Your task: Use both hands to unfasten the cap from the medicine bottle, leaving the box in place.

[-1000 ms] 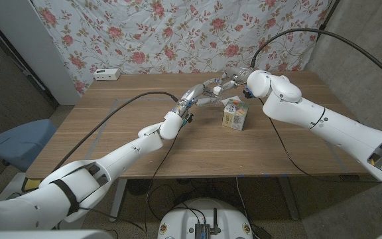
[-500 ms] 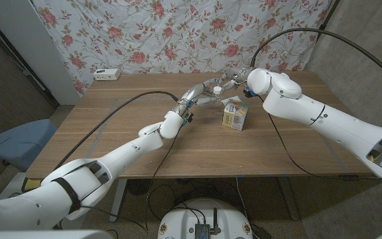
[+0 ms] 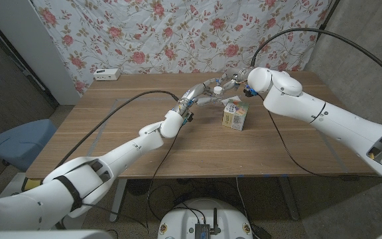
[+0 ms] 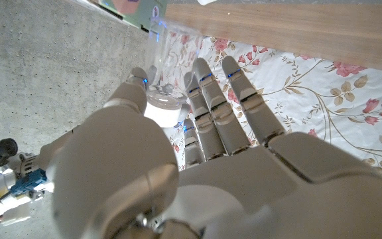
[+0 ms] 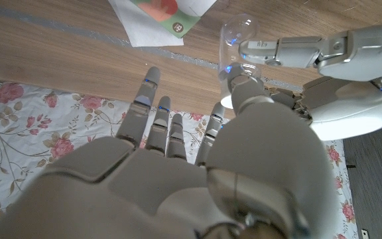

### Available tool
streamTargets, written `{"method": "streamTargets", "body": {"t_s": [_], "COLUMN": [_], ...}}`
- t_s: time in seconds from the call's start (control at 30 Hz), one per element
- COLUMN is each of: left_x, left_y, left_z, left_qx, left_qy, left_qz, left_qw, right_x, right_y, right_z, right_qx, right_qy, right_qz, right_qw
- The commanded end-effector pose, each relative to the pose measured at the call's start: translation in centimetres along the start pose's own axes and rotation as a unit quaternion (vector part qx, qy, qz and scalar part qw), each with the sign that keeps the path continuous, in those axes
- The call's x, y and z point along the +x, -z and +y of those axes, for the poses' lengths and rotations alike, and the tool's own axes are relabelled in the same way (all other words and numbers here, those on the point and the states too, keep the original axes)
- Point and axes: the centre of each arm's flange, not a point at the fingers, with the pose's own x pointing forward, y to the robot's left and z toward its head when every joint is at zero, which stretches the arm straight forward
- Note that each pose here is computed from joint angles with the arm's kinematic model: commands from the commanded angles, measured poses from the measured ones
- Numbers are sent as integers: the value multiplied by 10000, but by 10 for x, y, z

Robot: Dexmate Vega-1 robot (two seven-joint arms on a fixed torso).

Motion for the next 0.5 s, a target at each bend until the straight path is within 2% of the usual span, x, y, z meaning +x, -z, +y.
{"method": "streamTargets", "body": {"t_s": [0.03,0.5], "left_x": [3,2], "left_y": [0,-3], "left_z": [0,0], "left_qx": [12,34], "left_qy": [-9,-33], "left_qz": [-19,-71], "left_qw": [10000,10000], "right_x": [-1,-8], "right_y": [3,6], "right_z": [-4,-10], "right_qx": [42,208], "right_qy": [-169,-303], "right_qz": [25,-44], "right_qw": [9998,9993]}}
